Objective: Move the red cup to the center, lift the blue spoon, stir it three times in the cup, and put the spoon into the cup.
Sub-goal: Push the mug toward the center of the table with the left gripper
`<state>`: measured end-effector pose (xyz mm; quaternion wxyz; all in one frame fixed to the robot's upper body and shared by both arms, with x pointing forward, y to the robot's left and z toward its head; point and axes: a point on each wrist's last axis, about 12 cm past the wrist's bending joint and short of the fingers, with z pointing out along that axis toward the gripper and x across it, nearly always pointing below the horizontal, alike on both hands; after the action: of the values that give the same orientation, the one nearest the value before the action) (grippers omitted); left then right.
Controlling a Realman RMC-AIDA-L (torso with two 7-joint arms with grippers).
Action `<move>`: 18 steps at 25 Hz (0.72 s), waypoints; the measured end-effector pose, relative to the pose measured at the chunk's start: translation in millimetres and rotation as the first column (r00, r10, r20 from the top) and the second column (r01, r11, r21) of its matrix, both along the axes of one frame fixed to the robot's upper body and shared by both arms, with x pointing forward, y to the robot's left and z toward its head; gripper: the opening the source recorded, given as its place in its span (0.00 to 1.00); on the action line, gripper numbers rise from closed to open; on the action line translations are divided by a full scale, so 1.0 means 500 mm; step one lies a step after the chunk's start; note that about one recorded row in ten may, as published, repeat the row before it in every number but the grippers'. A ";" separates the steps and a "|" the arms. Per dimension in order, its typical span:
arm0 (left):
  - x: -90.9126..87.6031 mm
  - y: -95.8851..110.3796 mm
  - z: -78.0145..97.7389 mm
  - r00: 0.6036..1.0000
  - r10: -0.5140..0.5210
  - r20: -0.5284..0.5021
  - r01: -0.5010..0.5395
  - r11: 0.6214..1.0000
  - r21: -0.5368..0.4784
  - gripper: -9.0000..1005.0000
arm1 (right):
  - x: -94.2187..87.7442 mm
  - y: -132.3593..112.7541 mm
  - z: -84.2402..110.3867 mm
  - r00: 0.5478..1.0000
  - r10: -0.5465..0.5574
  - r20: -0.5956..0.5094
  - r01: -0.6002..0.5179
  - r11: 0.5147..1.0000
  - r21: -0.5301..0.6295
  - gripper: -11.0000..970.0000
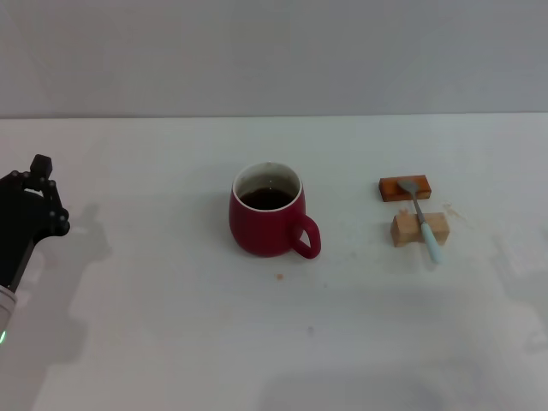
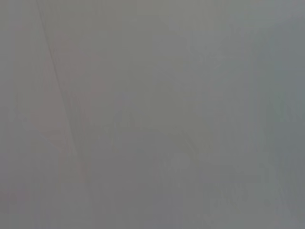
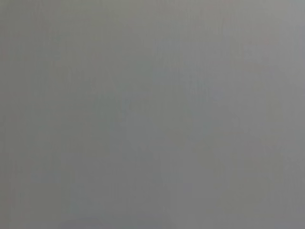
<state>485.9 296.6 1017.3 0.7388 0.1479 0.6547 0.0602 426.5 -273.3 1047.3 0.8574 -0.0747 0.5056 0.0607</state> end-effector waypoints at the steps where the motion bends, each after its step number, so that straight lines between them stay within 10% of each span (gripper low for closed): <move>1: -0.001 0.001 -0.001 1.000 0.001 -0.001 -0.001 1.000 0.001 0.03 | 0.000 0.000 0.000 1.000 0.000 0.000 0.000 1.000 0.000 0.74; 18: -0.004 0.002 -0.003 1.000 0.004 -0.003 -0.004 1.000 0.011 0.03 | -0.006 -0.003 -0.002 1.000 -0.007 -0.003 0.007 1.000 -0.005 0.74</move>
<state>483.8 297.8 1015.9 0.7369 0.1507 0.6558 0.0652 423.3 -274.9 1046.2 0.8566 -0.0751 0.5074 0.0566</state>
